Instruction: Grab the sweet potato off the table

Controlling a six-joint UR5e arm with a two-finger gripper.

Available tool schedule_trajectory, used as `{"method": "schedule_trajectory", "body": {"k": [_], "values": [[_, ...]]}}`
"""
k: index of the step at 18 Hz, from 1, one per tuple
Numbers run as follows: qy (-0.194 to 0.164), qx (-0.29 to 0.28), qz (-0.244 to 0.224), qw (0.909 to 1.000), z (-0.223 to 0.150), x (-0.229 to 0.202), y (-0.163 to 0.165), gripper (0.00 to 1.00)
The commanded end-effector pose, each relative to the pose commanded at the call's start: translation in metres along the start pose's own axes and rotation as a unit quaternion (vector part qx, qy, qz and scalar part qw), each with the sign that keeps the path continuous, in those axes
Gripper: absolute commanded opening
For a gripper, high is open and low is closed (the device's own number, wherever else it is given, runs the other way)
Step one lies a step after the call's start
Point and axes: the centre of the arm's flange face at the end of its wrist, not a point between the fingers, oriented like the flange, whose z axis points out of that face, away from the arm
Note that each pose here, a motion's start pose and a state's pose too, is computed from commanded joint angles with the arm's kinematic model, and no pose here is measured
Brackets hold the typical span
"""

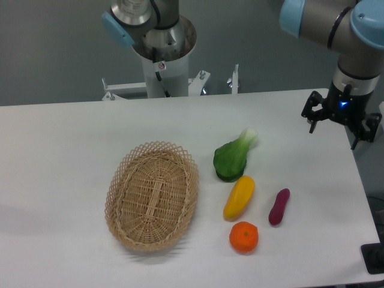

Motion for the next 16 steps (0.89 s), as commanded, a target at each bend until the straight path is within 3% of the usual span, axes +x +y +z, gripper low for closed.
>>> {"method": "schedule_trajectory", "body": {"k": [8, 16], "values": [[0.004, 0.002, -0.004, 1.0000, 0.006, 0.003, 0.000, 1.00], [-0.003, 0.036, -0.084, 0.9958, 0.021, -0.002, -0.018, 1.00]]}}
